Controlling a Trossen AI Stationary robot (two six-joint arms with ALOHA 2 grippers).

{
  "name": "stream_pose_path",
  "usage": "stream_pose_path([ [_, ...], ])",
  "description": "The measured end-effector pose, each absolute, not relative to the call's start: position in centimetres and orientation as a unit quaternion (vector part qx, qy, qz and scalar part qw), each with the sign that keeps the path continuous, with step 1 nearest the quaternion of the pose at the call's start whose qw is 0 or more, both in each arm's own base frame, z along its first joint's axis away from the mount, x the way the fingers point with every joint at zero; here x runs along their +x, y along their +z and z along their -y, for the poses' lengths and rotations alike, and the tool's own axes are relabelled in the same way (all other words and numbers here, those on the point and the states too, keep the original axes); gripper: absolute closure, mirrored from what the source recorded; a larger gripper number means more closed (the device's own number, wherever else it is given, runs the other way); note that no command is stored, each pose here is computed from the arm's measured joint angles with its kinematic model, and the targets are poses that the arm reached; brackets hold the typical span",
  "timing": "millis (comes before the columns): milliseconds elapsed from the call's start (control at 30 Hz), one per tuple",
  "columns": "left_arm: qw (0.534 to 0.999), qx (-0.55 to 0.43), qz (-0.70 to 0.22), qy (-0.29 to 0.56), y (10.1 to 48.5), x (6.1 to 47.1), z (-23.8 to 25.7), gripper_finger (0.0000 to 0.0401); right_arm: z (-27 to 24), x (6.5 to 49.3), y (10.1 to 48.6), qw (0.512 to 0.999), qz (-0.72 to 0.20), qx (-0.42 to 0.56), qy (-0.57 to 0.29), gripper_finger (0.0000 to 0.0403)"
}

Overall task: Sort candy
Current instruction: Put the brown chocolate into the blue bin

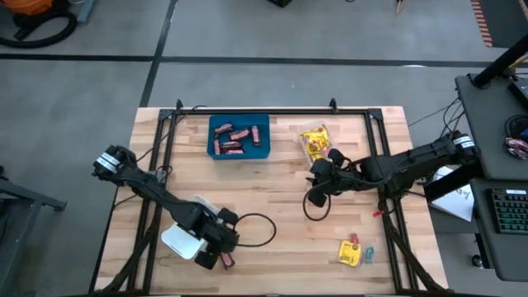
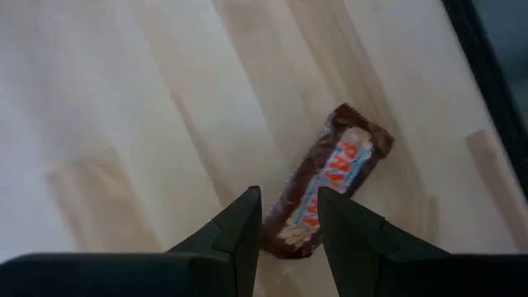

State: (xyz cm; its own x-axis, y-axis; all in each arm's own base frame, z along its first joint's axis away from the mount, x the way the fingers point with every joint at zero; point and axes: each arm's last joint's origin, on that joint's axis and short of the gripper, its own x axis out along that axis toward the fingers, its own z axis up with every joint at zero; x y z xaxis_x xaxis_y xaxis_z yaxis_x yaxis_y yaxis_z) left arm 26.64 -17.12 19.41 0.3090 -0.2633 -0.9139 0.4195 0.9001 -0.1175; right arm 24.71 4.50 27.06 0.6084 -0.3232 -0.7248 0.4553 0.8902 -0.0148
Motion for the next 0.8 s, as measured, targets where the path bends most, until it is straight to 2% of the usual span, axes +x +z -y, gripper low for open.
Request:
stream_pose_path([
  [600, 0.821, 0.046, -0.527, -0.215, 19.1, 26.8, 18.6, 0.0297, -5.2, 24.5, 27.0, 0.895, -0.386, 0.085, -0.207, 0.0274],
  [800, 0.838, 0.040, -0.501, -0.211, 19.4, 27.1, 19.0, 0.0297, -5.3, 24.5, 27.0, 0.895, -0.386, 0.085, -0.206, 0.0275],
])
